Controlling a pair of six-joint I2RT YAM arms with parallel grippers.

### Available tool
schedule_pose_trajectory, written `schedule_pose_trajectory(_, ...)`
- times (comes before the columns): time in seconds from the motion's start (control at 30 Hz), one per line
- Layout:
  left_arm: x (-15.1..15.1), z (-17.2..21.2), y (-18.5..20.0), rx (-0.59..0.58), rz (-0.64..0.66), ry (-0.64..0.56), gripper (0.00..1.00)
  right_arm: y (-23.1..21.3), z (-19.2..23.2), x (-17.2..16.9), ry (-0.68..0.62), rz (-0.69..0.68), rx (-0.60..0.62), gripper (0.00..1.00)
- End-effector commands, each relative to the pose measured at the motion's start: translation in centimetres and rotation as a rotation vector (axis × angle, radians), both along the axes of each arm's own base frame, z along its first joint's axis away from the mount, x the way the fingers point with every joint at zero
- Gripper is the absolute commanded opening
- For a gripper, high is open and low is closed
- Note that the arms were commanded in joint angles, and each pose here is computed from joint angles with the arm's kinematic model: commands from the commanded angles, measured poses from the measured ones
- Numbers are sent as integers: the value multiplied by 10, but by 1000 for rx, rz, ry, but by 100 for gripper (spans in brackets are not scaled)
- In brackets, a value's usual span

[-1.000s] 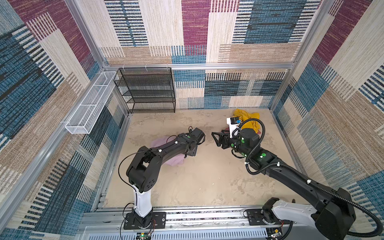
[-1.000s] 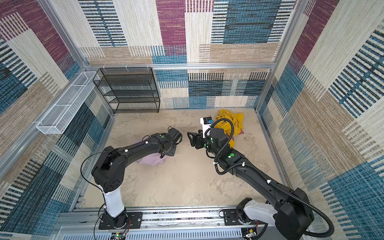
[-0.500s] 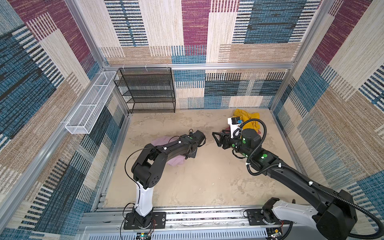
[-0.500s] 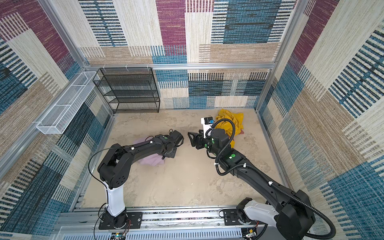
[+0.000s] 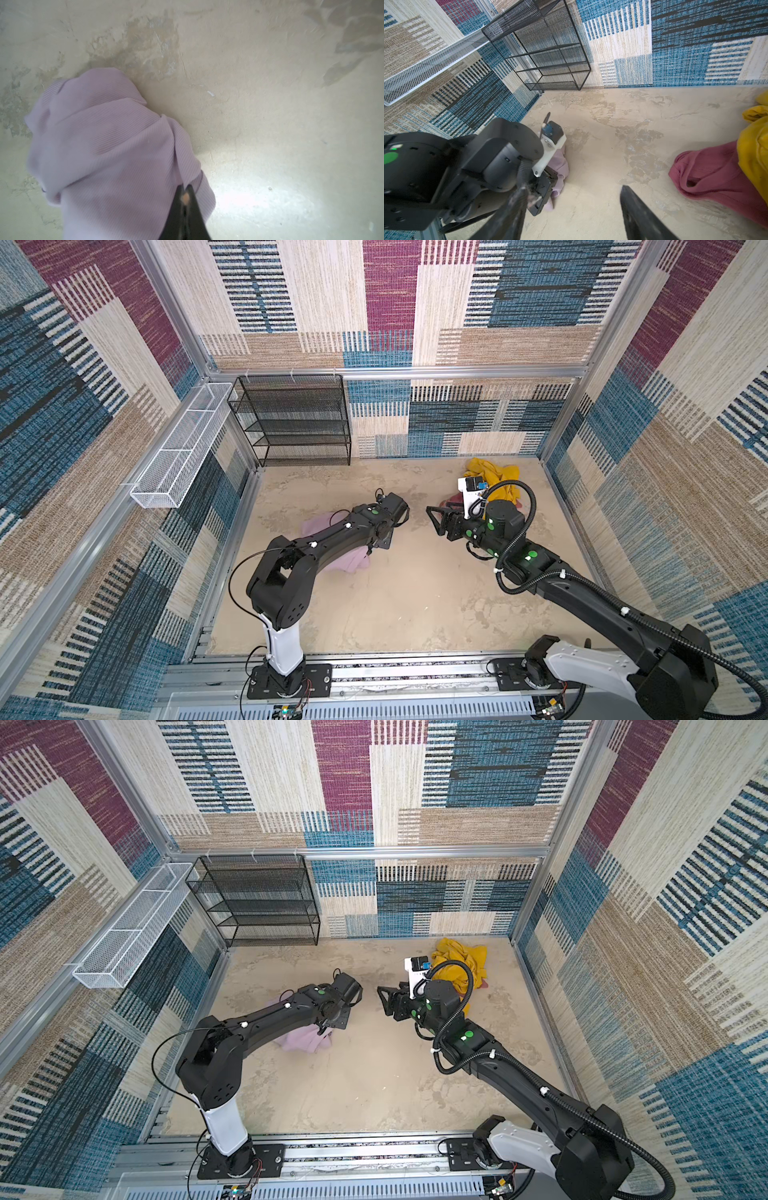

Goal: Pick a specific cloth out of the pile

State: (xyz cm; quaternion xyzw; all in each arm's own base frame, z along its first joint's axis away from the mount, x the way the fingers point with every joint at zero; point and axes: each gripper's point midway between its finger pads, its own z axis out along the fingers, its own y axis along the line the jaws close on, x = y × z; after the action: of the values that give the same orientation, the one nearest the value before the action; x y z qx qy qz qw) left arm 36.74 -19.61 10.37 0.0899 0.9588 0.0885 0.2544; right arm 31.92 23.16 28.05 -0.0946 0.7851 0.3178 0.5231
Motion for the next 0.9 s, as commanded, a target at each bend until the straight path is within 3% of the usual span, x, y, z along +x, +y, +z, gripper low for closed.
schedule_pose_trajectory(0.0,4,16,15,-26,42,-38,0,1,6,-2,-8,8,25,73)
schedule_pose_trajectory(0.47,12,24,133,-123,319,-72,0,6,3,3,-4,18,21,73)
schedule_pose_trajectory(0.87,31,-25,161,-170,431,26,0,10,3,11,-4,17,2,73)
